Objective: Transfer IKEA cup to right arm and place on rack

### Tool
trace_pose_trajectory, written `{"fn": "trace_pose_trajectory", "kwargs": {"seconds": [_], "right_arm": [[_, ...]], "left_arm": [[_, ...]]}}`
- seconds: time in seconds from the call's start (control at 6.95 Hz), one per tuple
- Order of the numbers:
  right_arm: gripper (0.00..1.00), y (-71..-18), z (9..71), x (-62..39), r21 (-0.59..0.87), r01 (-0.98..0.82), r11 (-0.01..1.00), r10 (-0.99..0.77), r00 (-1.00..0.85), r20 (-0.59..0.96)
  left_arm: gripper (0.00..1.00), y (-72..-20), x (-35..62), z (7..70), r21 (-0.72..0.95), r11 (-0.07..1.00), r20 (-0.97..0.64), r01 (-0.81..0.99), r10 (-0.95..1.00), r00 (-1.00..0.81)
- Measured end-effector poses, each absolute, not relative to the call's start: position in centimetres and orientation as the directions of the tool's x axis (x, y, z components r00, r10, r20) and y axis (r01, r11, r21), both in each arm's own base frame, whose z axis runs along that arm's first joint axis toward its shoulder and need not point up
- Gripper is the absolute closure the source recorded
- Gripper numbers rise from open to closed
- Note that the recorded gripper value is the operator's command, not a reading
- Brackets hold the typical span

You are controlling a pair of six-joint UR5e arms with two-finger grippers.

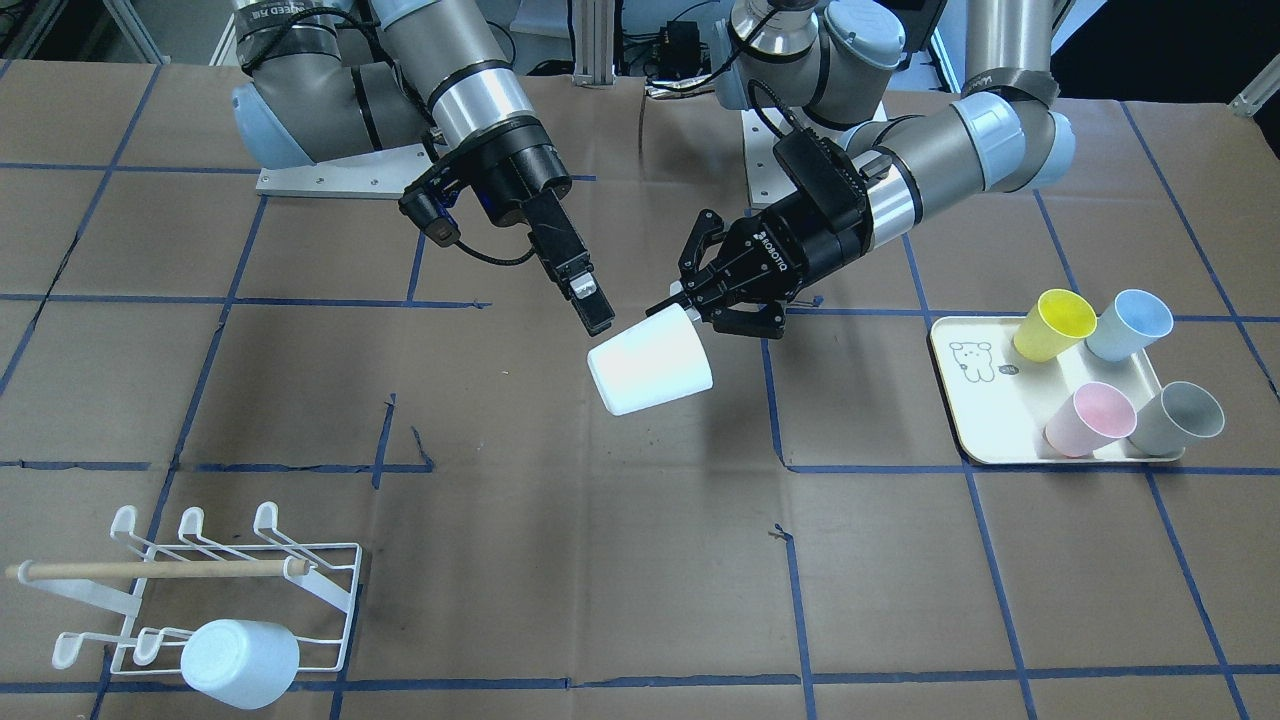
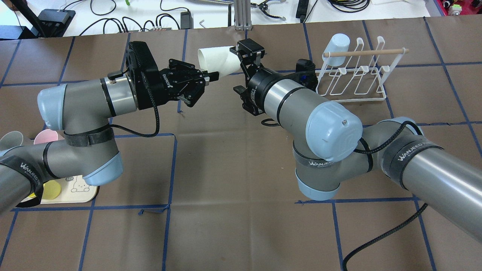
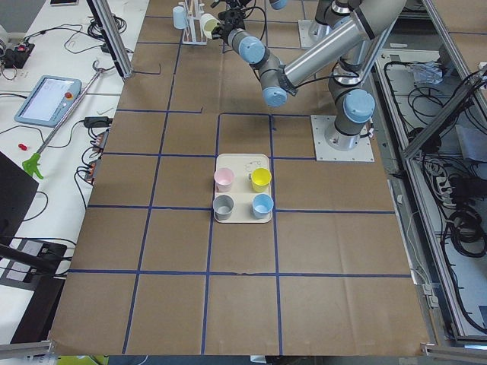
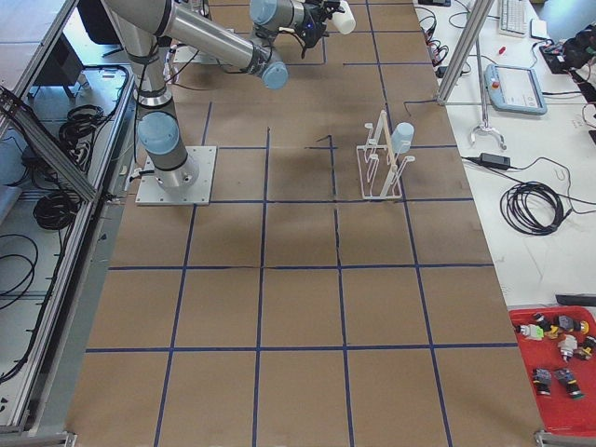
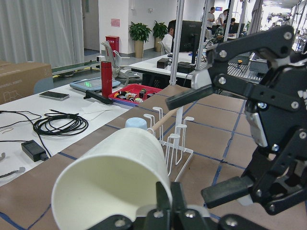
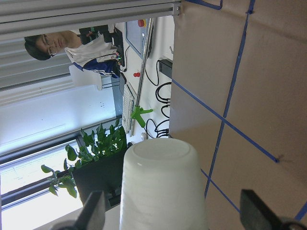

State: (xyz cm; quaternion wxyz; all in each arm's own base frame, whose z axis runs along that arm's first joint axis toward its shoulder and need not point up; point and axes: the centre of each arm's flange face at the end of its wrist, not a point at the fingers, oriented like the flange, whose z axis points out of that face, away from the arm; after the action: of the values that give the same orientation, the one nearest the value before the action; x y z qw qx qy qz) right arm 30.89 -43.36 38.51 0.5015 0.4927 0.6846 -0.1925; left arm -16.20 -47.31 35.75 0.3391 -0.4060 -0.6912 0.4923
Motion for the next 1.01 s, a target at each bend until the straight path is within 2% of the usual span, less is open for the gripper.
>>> {"fn": "trace_pose_trajectory", "kwargs": {"seconds": [1.01], "right_arm": [[0.00,-47.2,38.0,32.9,0.229,0.862,0.452,0.475,-0.016,-0.880]], "left_arm": [[0.94,-47.3,-16.2,35.8,-0.956,0.184,0.068,0.227,0.895,-0.441]]}}
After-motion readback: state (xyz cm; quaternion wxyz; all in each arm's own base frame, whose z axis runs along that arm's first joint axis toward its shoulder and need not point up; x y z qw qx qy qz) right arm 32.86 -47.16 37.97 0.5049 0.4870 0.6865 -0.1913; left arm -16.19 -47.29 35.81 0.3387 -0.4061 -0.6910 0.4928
